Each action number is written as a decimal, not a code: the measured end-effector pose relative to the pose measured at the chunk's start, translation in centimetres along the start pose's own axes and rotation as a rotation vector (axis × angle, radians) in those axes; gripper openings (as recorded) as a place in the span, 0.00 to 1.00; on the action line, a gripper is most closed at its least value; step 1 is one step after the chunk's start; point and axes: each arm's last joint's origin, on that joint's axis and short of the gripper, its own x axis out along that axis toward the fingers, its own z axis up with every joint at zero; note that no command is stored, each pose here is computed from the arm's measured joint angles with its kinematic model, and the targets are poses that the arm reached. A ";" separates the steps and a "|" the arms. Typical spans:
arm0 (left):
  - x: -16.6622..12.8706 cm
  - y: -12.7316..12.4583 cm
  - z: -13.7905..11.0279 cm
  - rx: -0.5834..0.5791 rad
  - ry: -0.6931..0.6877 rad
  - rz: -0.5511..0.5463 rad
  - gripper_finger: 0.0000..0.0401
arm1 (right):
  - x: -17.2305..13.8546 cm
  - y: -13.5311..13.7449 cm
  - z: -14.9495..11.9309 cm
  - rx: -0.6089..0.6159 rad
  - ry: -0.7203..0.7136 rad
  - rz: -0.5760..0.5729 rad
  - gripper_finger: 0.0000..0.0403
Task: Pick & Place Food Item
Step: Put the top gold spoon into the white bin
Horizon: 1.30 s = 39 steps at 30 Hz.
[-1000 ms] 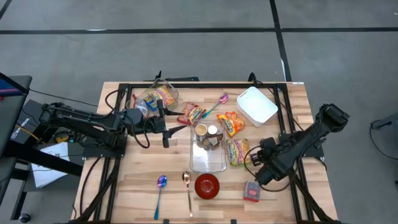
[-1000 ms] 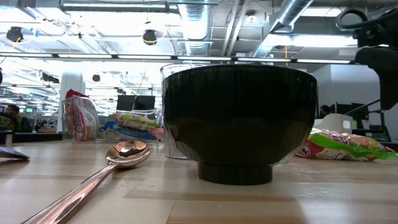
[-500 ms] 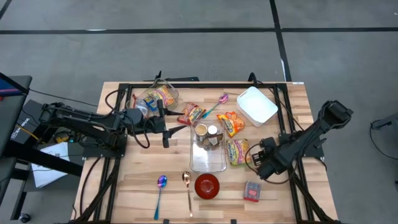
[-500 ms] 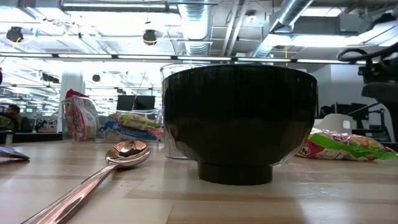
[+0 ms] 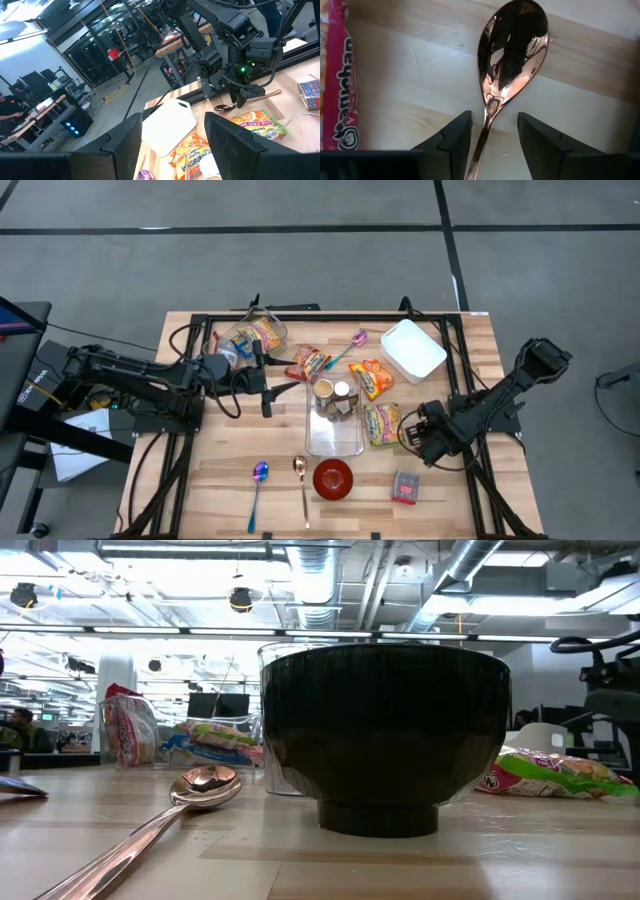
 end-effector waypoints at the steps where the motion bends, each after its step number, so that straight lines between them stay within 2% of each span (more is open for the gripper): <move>1: 0.0 0.0 0.0 0.000 0.000 0.000 0.52 | 0.0 0.0 0.0 0.001 0.002 0.002 0.37; 6: 0.0 0.0 0.0 0.000 0.000 0.000 0.52 | 0.0 0.2 -0.1 -0.010 0.018 0.015 0.29; 17: 0.0 0.0 0.0 0.001 0.002 -0.001 0.52 | 0.0 0.3 -0.3 -0.037 0.046 0.024 0.02; 23: 0.0 0.0 0.0 0.001 0.002 -0.002 0.52 | 0.0 0.2 -0.3 -0.076 0.047 0.028 0.02; 29: 0.0 0.0 0.0 0.001 0.002 -0.002 0.52 | -1.2 0.6 -0.1 -0.105 0.058 0.084 0.01; 39: 0.0 -0.2 -0.2 -0.034 0.024 -0.017 0.52 | -4.1 1.6 1.2 -0.227 -0.137 0.190 0.00</move>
